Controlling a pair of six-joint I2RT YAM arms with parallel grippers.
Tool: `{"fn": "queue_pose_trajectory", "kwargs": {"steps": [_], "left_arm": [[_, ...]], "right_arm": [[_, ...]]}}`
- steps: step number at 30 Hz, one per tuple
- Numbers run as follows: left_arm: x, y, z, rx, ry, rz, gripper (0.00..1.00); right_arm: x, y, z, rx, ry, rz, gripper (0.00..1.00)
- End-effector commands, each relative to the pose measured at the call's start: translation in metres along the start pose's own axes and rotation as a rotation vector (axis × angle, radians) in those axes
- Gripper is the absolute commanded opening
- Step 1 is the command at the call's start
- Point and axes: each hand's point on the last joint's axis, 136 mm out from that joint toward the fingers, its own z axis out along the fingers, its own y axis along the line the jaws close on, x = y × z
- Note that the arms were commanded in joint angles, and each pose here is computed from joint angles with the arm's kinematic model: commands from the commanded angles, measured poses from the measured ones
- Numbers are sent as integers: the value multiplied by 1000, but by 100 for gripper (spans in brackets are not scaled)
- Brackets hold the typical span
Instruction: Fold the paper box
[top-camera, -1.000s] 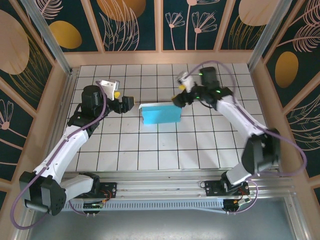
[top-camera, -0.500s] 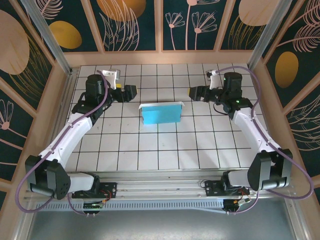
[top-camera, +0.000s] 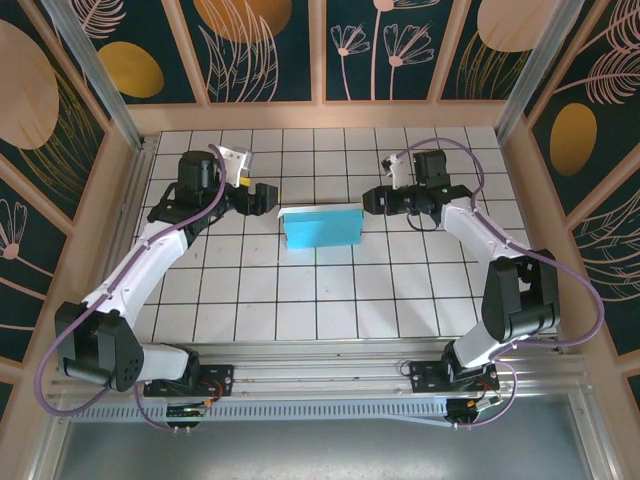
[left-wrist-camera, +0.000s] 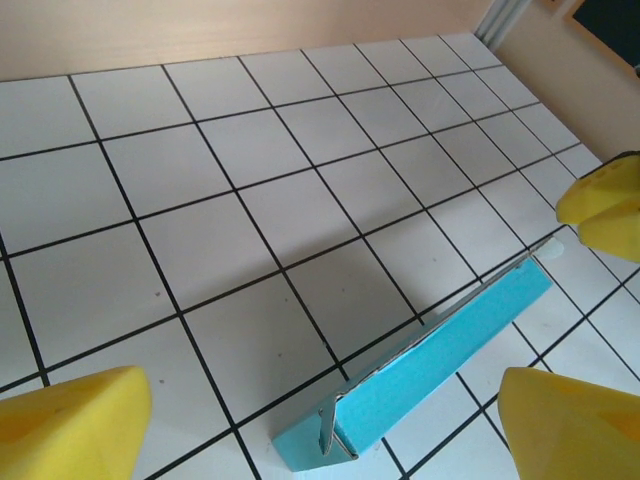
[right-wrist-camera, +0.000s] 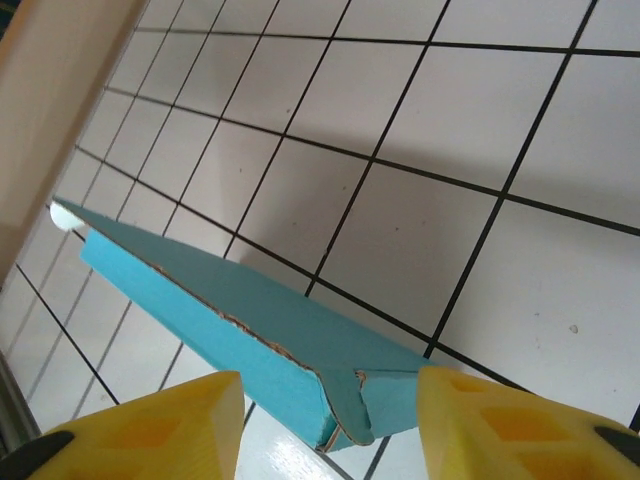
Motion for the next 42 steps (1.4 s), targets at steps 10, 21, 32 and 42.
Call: {"fn": "queue_pose_trajectory", "kwargs": {"steps": [10,21,32,42], "left_arm": [[10,-7,6,62,38,0,89],[17,-9,9,84,47,-50,87],[15,-10,15,105,27,-99,87],[23,-11,22,137,57,-115,86]], "right_arm": [[5,9,13,-6,11,-72,38],[10,1,13,37,10,-88,42],[9,3,14,29,6,-105,35],[10,2,14,43,9,-94,31]]}}
